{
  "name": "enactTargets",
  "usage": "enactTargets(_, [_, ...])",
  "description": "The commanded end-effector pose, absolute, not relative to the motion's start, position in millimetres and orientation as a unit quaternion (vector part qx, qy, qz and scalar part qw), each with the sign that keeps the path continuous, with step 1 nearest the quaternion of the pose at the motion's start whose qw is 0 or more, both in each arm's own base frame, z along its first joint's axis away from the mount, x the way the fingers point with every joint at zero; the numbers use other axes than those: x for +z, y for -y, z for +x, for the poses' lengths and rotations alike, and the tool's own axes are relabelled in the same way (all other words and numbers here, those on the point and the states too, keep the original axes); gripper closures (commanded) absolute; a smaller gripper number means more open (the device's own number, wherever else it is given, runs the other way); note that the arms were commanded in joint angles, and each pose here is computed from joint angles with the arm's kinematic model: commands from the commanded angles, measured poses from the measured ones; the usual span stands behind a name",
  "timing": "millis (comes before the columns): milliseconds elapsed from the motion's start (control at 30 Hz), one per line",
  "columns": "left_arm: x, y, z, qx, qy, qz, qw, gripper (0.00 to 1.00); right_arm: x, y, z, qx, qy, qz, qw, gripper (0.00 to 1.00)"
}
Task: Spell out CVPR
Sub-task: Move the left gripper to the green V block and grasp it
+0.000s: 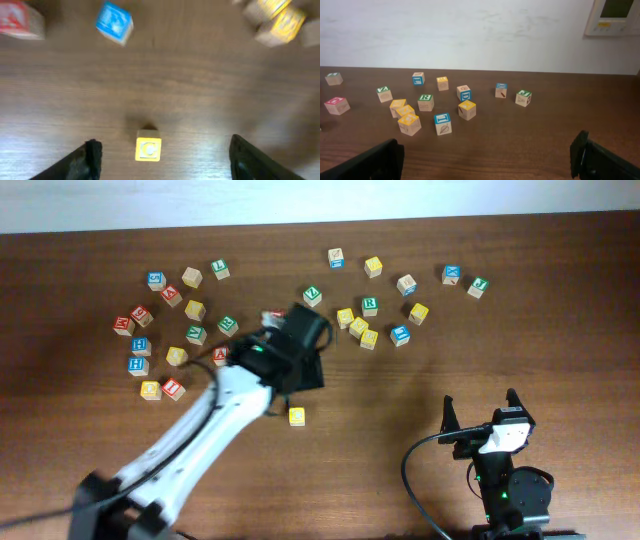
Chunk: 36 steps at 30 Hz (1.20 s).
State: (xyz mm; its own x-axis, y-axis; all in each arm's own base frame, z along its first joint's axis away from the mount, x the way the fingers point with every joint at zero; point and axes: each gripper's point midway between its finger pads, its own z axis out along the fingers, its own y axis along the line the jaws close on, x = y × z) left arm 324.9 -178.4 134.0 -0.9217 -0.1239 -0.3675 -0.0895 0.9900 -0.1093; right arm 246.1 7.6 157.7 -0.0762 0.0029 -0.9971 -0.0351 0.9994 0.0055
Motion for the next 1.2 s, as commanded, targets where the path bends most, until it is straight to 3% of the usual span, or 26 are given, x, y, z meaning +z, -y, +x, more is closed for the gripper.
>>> enactTargets(0, [183,133,340,-0.04,-0.961,-0.113,0.249,0.18,155,-6,246,0.015,-0.735,-0.004,0.678,0.02])
enactTargets(33, [184,113,342,-0.017,-0.958,-0.134,0.251,0.09,155,-6,246,0.015,-0.735,-0.004,0.678,0.02])
enactTargets(133, [165,65,340,0.024,-0.957,-0.188,0.22,0.01,155,-6,246,0.015,-0.735,-0.004,0.678,0.02])
enactTargets(433, [142,-26,348,0.061,-0.929,-0.311,0.192,0.01,155,-6,246,0.015,-0.735,-0.005,0.678,0.02])
enactTargets(667, [105,-22,351,0.066,-0.939,-0.307,0.141,0.01,155,-6,246,0.015,-0.735,-0.005,0.678,0.02])
enactTargets(733, [84,1,360,0.013,-0.962,-0.249,0.11,0.01,155,-6,246,0.015,-0.735,-0.005,0.678,0.02])
enactTargets(1000, [105,-2,419,-0.026,-0.931,-0.28,0.231,0.02,155,-6,246,0.015,-0.735,-0.004,0.678,0.02])
enactTargets(1167, [126,-11,463,-0.05,-0.878,-0.348,0.325,0.14,155,-6,246,0.015,-0.735,-0.004,0.678,0.02])
